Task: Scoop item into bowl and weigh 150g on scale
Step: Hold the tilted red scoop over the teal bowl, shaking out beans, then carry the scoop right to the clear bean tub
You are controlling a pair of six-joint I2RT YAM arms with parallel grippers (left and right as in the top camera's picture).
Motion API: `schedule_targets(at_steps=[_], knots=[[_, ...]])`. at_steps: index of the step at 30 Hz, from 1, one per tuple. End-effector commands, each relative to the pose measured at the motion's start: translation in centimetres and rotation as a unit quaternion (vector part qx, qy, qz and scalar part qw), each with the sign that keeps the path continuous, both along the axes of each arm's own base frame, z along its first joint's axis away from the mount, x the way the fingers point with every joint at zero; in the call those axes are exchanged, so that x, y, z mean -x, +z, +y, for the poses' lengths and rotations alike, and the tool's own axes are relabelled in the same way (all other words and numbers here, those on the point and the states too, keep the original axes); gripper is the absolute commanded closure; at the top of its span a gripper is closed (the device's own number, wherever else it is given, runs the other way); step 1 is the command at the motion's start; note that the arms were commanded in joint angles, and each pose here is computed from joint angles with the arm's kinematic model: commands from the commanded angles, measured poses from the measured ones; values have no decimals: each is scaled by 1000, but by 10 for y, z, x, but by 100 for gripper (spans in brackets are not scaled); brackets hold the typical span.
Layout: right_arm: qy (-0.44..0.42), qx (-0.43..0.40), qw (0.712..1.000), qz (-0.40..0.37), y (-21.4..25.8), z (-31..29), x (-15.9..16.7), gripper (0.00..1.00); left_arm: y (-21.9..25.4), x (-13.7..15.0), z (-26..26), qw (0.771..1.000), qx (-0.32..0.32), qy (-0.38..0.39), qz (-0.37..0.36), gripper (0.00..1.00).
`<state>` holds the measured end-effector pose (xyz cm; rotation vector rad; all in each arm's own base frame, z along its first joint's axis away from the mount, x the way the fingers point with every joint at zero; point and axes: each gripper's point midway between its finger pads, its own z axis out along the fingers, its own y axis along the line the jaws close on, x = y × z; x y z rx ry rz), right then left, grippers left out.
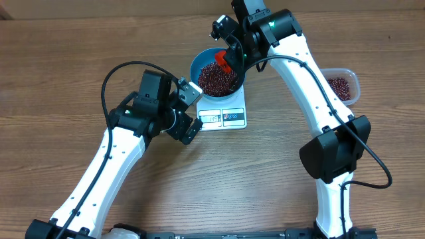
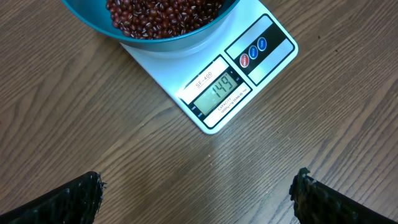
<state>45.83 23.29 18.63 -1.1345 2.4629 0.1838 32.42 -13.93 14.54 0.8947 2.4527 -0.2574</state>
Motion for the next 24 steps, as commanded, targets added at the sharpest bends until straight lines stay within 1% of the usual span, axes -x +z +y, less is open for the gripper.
schedule_targets(at_steps=[1,3,5,9,12,19,24], knots=[[10,-21,999,-44,42,1,1,96,6,1,1,1000,7,6,-7,0],[17,-36,999,-34,42,6,6,96,6,1,1,1000,7,6,-7,0],[-3,-66,998,-12,43,9,9,96,6,1,1,1000,7,6,-7,0],[-1,-113,993,24,45,12,17,96,6,1,1,1000,7,5,-7,0],[-25,-135,990,45,46,5,16,96,6,1,1,1000,7,5,-7,0],[-21,-189,980,59,64,-2,18,96,6,0,1,1000,7,6,-7,0],[-45,-234,968,74,78,-15,16,96,6,0,1,1000,7,6,-7,0]])
